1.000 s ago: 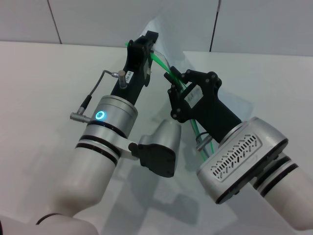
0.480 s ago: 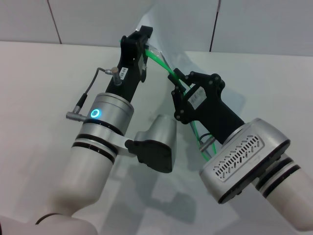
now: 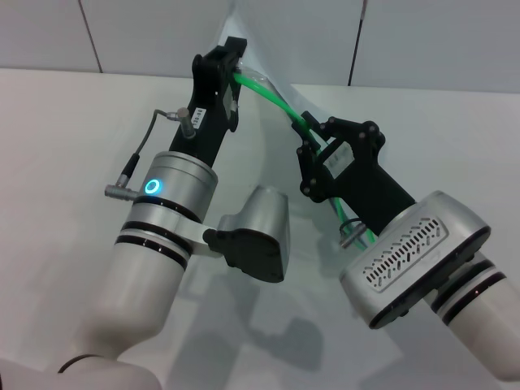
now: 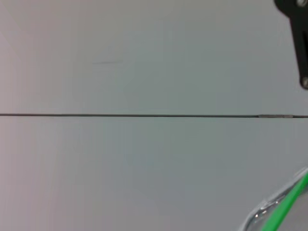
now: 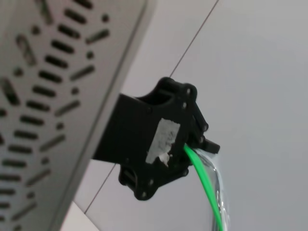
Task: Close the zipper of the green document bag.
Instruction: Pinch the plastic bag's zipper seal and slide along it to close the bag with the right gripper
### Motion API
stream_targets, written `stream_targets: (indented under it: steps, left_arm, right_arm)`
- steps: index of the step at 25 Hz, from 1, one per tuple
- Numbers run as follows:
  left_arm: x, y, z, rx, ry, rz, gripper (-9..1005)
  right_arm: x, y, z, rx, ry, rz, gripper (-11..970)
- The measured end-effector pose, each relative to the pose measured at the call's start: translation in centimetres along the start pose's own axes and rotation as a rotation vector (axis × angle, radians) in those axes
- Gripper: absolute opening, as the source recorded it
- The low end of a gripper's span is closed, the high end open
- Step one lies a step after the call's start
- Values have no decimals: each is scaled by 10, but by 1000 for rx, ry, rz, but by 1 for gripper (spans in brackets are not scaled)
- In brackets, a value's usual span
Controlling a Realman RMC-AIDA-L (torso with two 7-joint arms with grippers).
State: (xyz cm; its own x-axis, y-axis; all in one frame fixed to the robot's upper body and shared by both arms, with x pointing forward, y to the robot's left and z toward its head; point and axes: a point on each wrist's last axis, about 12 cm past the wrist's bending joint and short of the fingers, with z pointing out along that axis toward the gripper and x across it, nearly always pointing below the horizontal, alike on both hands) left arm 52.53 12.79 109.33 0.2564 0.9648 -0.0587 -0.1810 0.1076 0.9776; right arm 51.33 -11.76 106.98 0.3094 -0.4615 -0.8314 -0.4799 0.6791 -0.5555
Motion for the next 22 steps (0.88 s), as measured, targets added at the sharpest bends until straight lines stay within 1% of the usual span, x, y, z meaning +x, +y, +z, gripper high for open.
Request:
stream_targets:
  steps: [22]
  left_arm:
    - [2,1,-1,-12,11,-18,100]
  right_arm:
    - [8,-3,-6,36,15,0,80]
